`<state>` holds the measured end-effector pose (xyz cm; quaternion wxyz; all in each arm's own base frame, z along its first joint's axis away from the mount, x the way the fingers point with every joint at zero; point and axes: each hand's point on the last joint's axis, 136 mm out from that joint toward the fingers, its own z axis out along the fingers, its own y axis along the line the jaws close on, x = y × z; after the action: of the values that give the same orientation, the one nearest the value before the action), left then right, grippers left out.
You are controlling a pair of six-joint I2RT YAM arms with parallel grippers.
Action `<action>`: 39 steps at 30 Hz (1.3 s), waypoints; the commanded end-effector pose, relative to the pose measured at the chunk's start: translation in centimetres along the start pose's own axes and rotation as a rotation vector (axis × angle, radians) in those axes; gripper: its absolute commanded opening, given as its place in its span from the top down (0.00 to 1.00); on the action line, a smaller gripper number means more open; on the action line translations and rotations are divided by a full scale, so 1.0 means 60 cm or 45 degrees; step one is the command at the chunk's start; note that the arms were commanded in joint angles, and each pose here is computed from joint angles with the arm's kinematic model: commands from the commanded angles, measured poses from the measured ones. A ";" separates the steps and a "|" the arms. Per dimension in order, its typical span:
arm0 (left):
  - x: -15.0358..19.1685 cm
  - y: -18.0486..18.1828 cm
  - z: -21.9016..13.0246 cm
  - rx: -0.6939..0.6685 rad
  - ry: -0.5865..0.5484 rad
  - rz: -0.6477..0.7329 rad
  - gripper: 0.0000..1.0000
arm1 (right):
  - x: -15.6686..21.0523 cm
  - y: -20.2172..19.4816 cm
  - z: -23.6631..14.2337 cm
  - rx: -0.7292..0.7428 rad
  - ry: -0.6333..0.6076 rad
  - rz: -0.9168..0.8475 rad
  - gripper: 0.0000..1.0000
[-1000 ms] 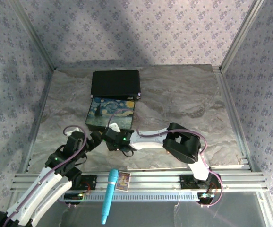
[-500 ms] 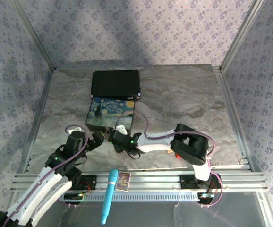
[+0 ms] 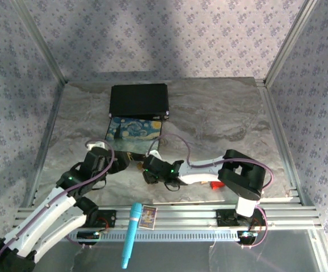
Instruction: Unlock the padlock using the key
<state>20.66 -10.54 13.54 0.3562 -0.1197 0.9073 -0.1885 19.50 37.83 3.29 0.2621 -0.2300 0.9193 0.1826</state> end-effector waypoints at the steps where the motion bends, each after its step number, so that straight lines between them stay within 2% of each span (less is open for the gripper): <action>1: -0.027 0.006 -0.019 -0.028 -0.087 0.008 0.00 | -0.025 0.031 0.006 -0.059 -0.032 -0.123 0.47; 8: -0.008 0.017 -0.018 -0.003 -0.061 -0.040 0.00 | -0.071 0.025 0.036 -0.033 -0.037 -0.139 0.39; 16: 0.002 0.030 -0.017 -0.008 -0.064 -0.069 0.00 | -0.075 0.026 0.059 -0.083 -0.001 -0.178 0.41; 23: 0.003 0.033 -0.013 -0.014 -0.069 -0.078 0.00 | -0.073 0.023 0.072 -0.037 0.013 -0.187 0.41; 29: 0.002 0.034 -0.012 -0.017 -0.072 -0.082 0.00 | -0.087 0.020 0.081 0.019 -0.012 -0.174 0.44; 39: 0.009 0.037 -0.008 -0.013 -0.059 -0.101 0.00 | -0.079 0.013 0.090 0.054 -0.008 -0.215 0.58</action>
<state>19.78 -8.60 12.69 0.3685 -0.1551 0.8970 -0.1886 24.66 42.43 2.85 0.2855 -0.2936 0.8983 0.1591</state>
